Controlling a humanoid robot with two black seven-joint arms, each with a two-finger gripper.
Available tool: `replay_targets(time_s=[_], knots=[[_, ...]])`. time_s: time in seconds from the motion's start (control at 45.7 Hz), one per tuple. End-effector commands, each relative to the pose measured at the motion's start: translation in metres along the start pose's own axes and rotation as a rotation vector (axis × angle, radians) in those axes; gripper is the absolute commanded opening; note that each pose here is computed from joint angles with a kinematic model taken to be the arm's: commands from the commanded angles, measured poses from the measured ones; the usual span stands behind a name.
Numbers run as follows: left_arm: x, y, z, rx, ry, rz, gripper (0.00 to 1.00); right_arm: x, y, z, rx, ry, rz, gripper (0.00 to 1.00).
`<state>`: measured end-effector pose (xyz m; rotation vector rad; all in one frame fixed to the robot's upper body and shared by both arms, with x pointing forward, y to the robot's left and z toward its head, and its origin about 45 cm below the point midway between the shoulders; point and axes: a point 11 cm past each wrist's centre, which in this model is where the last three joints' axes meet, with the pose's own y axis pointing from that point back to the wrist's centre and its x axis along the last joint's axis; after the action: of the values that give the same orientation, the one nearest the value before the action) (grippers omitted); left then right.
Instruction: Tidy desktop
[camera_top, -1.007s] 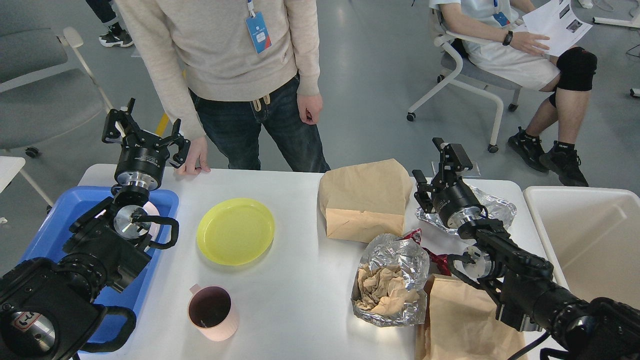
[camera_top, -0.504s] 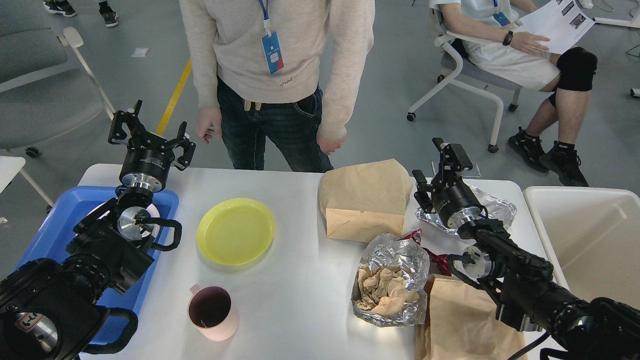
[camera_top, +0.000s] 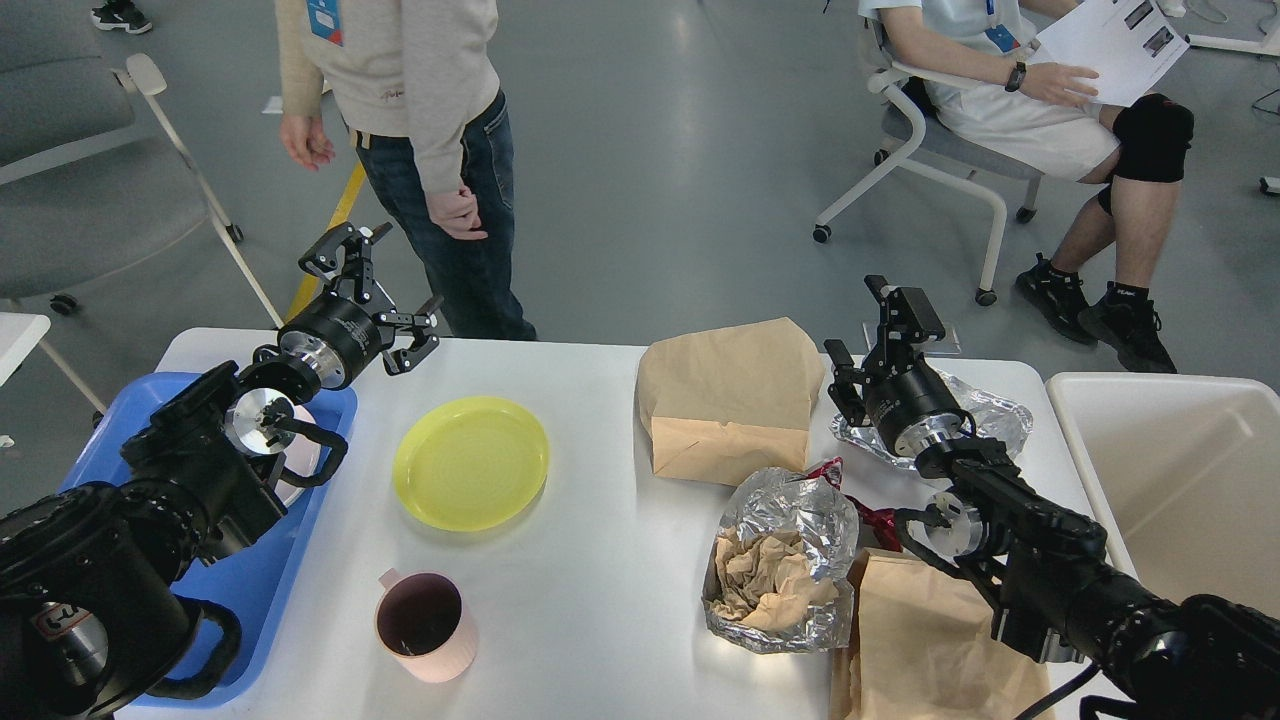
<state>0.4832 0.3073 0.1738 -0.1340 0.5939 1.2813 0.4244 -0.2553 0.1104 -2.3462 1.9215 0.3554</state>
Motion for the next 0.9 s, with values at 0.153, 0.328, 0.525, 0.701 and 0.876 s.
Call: replay_targets(time_s=[0.153,0.328,0.525,0.701,0.876], knots=[[0.021,0.012,0.02,0.419,-0.351,0.141,0.97,0.001,0.0,0.0,-0.001,0.001,0.001,1.0],[0.035,0.022,0.027,0.537,-0.496,0.202,0.97,0.0,0.0,0.0,-0.002,0.0,0.0,1.0],[0.042,0.029,0.041,0.725,-0.831,0.252,0.97,0.0,0.0,0.0,0.0,0.0,0.0,1.0],[0.042,0.034,0.054,0.904,-1.118,0.258,0.97,0.0,0.0,0.0,-0.002,0.0,0.0,1.0],[0.021,0.037,0.072,1.114,-1.322,0.141,0.97,0.001,0.0,0.0,0.0,0.001,0.001,1.0]])
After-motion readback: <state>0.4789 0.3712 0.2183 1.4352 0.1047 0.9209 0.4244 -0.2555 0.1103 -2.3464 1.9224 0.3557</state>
